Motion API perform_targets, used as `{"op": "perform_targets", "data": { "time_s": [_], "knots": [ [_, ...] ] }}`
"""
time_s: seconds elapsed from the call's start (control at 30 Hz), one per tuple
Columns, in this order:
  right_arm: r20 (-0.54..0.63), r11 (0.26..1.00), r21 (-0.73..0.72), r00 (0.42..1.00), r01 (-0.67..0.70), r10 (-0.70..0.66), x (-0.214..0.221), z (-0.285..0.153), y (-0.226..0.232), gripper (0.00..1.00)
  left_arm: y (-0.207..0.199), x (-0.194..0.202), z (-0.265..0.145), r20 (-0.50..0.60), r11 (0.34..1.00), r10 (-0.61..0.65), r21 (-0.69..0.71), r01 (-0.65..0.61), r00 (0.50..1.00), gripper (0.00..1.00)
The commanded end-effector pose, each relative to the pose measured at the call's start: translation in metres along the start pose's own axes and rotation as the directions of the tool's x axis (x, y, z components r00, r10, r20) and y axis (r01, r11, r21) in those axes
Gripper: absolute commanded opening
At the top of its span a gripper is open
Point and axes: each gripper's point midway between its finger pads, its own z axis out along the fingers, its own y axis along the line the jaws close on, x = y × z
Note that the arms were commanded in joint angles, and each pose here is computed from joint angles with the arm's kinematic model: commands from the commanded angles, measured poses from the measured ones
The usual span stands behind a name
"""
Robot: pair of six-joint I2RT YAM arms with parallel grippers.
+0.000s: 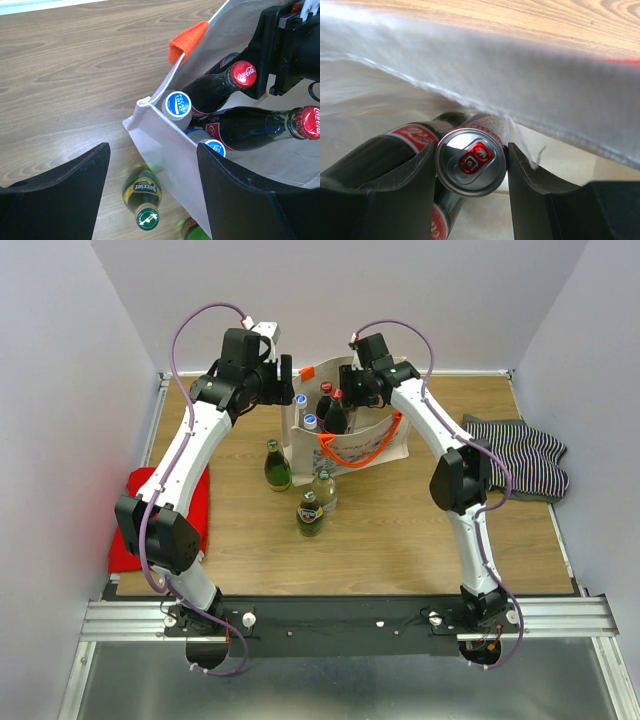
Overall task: Place the beverage into the canvas bag
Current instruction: Place the drink in the canvas bag.
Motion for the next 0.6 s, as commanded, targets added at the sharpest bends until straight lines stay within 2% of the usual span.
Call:
{"op": "perform_targets", "data": {
  "time_s": [0.0,0.2,0.3,0.4,0.43,0.57],
  "knots": [
    [0.111,0.999,-0.035,0.994,-0.009,0.013,-0.0297,0.0124,0.0058,0.01,-0.0024,-0.0072,-0.0042,0.024,1.0,0.012,0.019,-0.013,1.0,0.79],
    [0.12,0.999,-0.043,0.993,-0.016,0.021,-0.0307,0.0184,0.0069,0.01,-0.0018,-0.0062,-0.0013,0.016,1.0,0.012,0.016,-0.012,1.0,0.79],
    [0.116,0.999,-0.042,0.993,-0.015,0.019,-0.0294,0.0208,0.0064,0.04,-0.0018,-0.0069,0.0001,0.016,1.0,0.013,0.016,-0.013,1.0,0.79],
    [0.115,0.999,-0.037,0.993,-0.013,0.017,-0.0292,0.0211,0.0047,0.15,-0.0016,-0.0069,0.0014,0.015,1.0,0.013,0.016,-0.013,1.0,0.79],
    [0.117,0.999,-0.037,0.993,-0.011,0.016,-0.0298,0.0204,0.0048,0.24,-0.0017,-0.0072,0.0022,0.015,1.0,0.013,0.016,-0.013,1.0,0.79],
    [0.139,1.0,-0.02,0.99,-0.007,0.01,-0.037,0.0124,0.0037,0.43,-0.0017,-0.0082,0.004,0.015,1.0,0.013,0.016,-0.013,1.0,0.79]
  ]
}}
